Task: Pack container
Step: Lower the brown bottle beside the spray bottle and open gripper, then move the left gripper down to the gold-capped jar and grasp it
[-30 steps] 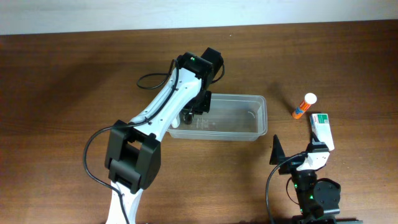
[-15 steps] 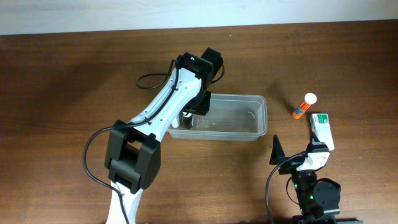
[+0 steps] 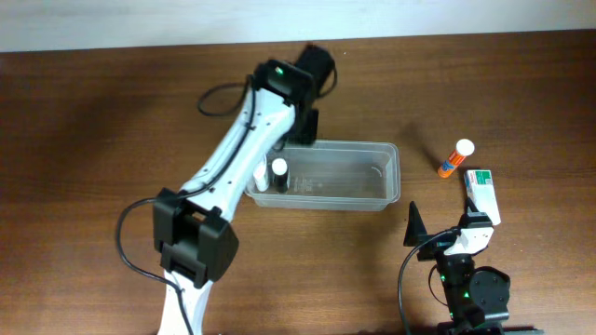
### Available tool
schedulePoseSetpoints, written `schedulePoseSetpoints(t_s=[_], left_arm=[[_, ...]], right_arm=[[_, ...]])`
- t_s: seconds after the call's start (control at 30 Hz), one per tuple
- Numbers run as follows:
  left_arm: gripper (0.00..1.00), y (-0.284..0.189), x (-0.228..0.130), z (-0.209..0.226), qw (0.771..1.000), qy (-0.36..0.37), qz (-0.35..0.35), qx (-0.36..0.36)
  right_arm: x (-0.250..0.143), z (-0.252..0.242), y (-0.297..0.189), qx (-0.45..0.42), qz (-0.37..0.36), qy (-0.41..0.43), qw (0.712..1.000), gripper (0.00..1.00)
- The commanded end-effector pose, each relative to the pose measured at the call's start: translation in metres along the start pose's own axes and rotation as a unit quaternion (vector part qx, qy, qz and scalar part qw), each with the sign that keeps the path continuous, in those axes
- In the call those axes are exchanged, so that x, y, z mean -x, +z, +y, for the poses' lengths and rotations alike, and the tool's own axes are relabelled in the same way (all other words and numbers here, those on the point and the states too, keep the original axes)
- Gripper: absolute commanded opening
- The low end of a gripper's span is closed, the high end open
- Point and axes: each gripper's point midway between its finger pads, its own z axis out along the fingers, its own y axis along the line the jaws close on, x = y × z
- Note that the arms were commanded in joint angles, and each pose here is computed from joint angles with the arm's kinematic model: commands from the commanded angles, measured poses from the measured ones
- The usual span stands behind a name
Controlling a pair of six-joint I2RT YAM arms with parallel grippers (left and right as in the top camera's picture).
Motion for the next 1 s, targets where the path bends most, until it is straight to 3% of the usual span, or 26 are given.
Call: schedulePoseSetpoints(t_s=[0.0,0.27,0.47,0.77,0.8,0.83,0.87,0.9,0.97], left_arm=[[0.50,-0.032,0.030,0.019,0.999,-0.021,-0.049,-0.006],[0.50,-0.069,0.019,0.103,0.994,-0.103,-0.015,0.026],[0.61,-0.062,0.022,0.156,0.984,-0.178,0.006,-0.018],[0.75,-0.040,0.005,0.225,0.966,-0.254,0.047,0.005],[0.69,-0.035,0.001,0.227,0.964,-0.258,0.058,0.003],[0.50,-0.030,-0.004,0.225,0.963,-0.258,0.072,-0.008],[0.39,-0.025,-0.008,0.219,0.964,-0.249,0.087,-0.029],[0.32,-0.020,-0.012,0.210,0.964,-0.238,0.103,-0.051],[0.32,-0.007,-0.026,0.196,0.959,-0.232,0.143,-0.078]], right_arm=[[-0.003,-0.001,0.000,-0.002,0.004,-0.003,1.000,0.98],[-0.003,-0.001,0.000,-0.002,0.004,-0.002,1.000,0.98],[-0.004,-0.001,0.000,-0.002,0.004,-0.002,1.000,0.98],[-0.003,-0.001,0.000,-0.002,0.004,-0.002,1.000,0.98],[-0.003,-0.001,0.000,-0.002,0.004,-0.002,1.000,0.98],[-0.004,-0.001,0.000,-0.002,0.004,-0.002,1.000,0.98],[-0.003,-0.001,0.000,-0.002,0.004,-0.002,1.000,0.98],[-0.003,-0.001,0.000,-0.002,0.004,-0.002,1.000,0.98],[-0.004,-0.001,0.000,-0.002,0.004,-0.002,1.000,0.98]])
